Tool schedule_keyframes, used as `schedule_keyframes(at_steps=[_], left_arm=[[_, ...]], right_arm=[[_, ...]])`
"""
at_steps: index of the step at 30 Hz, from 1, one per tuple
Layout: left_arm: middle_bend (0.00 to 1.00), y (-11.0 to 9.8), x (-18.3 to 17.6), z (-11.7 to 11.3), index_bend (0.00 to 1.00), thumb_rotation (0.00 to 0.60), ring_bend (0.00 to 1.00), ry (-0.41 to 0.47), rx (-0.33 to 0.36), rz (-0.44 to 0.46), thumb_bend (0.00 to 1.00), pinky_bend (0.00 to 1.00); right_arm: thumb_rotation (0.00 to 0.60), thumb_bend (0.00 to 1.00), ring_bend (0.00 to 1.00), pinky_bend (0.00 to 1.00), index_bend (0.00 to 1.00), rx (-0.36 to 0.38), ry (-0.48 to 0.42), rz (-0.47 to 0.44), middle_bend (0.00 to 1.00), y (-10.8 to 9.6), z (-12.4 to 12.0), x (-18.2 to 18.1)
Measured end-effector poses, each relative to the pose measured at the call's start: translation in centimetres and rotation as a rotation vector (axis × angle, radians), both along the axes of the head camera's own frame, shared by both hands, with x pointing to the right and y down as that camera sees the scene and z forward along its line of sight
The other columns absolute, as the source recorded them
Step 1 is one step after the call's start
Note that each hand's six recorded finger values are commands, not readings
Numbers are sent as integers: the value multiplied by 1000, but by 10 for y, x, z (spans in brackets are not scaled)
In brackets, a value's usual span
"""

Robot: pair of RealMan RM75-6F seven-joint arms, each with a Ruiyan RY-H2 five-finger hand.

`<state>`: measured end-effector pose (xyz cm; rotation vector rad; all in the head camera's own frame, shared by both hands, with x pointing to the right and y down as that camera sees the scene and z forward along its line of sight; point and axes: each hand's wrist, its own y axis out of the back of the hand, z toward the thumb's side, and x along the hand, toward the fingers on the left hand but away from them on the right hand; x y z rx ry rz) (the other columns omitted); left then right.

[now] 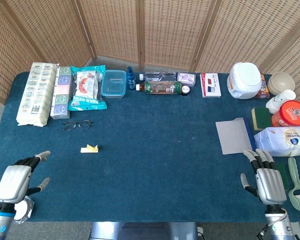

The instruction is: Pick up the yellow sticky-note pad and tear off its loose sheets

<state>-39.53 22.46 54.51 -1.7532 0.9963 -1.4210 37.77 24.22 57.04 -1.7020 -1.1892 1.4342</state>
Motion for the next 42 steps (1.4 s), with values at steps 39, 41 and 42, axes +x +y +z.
schedule_keyframes(at_steps=[39,41,42], left_arm=[[962,-92,45,106,345,600,1000,-71,-175,256,331,1000],[963,-92,44,108,357,600,1000,-72,-170,244,331,1000],[963,-92,43,110,358,600,1000,-74,-169,239,331,1000]], right_arm=[[600,457,106,86,152,-26,-4,36,214,4,12,10],[600,456,106,86,152,-26,-3,34,214,5,13,9],[600,456,106,86,152,-28,-2,35,214,5,13,10]])
